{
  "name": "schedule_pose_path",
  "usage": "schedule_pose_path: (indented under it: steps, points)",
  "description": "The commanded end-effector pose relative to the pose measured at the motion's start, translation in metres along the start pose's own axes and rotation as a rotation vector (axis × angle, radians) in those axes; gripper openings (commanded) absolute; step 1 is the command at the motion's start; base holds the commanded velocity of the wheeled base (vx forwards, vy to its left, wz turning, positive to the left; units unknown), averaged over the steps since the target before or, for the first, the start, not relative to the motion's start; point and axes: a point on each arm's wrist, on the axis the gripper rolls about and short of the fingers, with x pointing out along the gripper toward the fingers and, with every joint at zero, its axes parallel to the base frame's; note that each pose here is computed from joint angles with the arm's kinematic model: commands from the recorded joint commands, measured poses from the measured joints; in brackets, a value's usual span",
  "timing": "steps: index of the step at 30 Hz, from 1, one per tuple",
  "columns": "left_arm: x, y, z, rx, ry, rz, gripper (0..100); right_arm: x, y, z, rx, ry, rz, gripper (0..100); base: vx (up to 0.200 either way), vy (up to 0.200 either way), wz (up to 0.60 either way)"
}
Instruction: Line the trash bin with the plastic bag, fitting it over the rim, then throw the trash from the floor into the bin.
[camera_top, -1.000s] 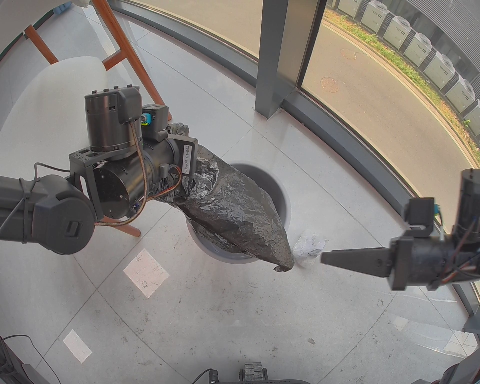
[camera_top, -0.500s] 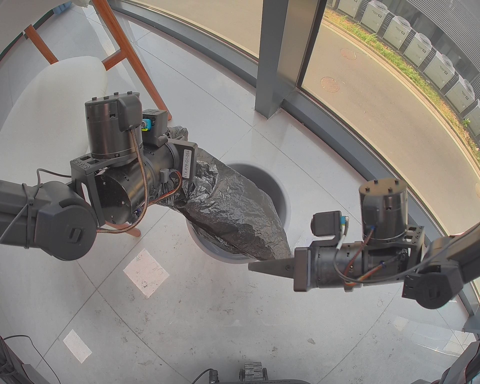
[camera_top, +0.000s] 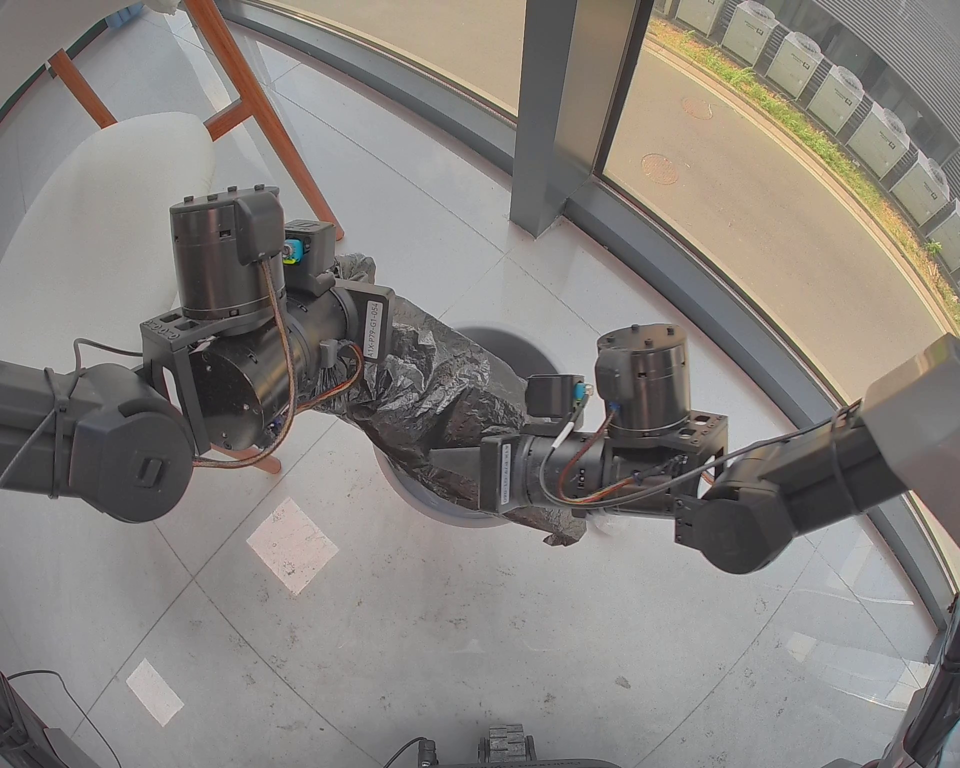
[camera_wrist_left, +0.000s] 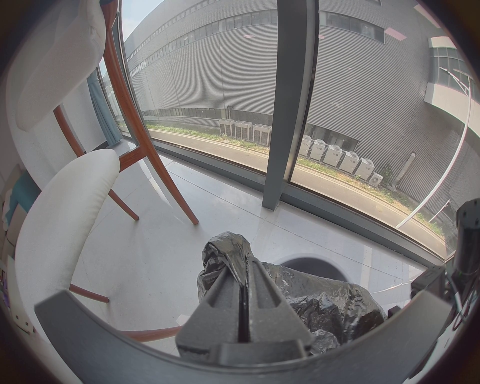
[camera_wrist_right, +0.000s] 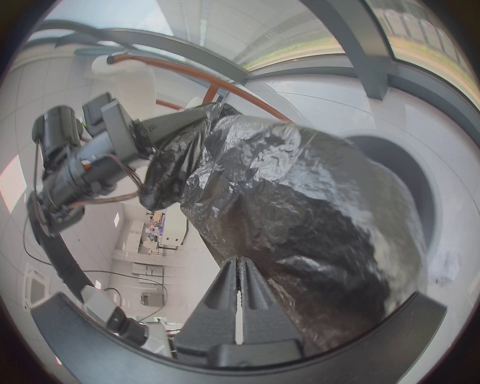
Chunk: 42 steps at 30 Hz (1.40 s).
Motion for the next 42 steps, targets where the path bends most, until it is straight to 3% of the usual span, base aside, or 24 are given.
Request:
schedule_pose_path:
  steps: [1,15,22,28,31,34,39,42]
  points:
    - [0.002,0.002,0.000,0.011,-0.011,0.009,0,0.038,-0.016,-0.012,-0.038,0.011,-0.005,0,0.000,0.000,0.00]
    - [0.002,0.008,-0.004,0.031,0.000,0.023,0,0.117,-0.032,0.009,-0.119,-0.212,-0.025,0,0.000,0.000,0.00]
    - [0.003,0.006,-0.006,0.053,0.003,0.016,0,0.134,-0.066,0.004,-0.292,-0.302,-0.061,0,0.000,0.000,0.00]
    - [0.004,0.004,-0.007,0.075,0.006,0.008,0,0.124,-0.072,0.021,-0.328,-0.372,-0.057,0,0.000,0.000,0.00]
    - [0.008,0.002,-0.007,0.103,0.003,0.004,0,0.096,-0.050,0.061,-0.356,-0.449,-0.030,0,0.000,0.000,0.00]
    - [0.008,0.002,-0.001,0.104,-0.014,0.005,0,0.069,-0.038,0.082,-0.366,-0.467,-0.020,0,0.000,0.000,0.00]
    - [0.009,0.002,0.004,0.145,-0.031,0.008,0,0.019,-0.013,0.096,-0.353,-0.422,0.010,0,0.000,0.000,0.00]
    - [0.008,0.001,0.002,0.152,-0.026,0.004,0,0.001,-0.011,0.089,-0.336,-0.372,0.001,0,0.000,0.000,0.00]
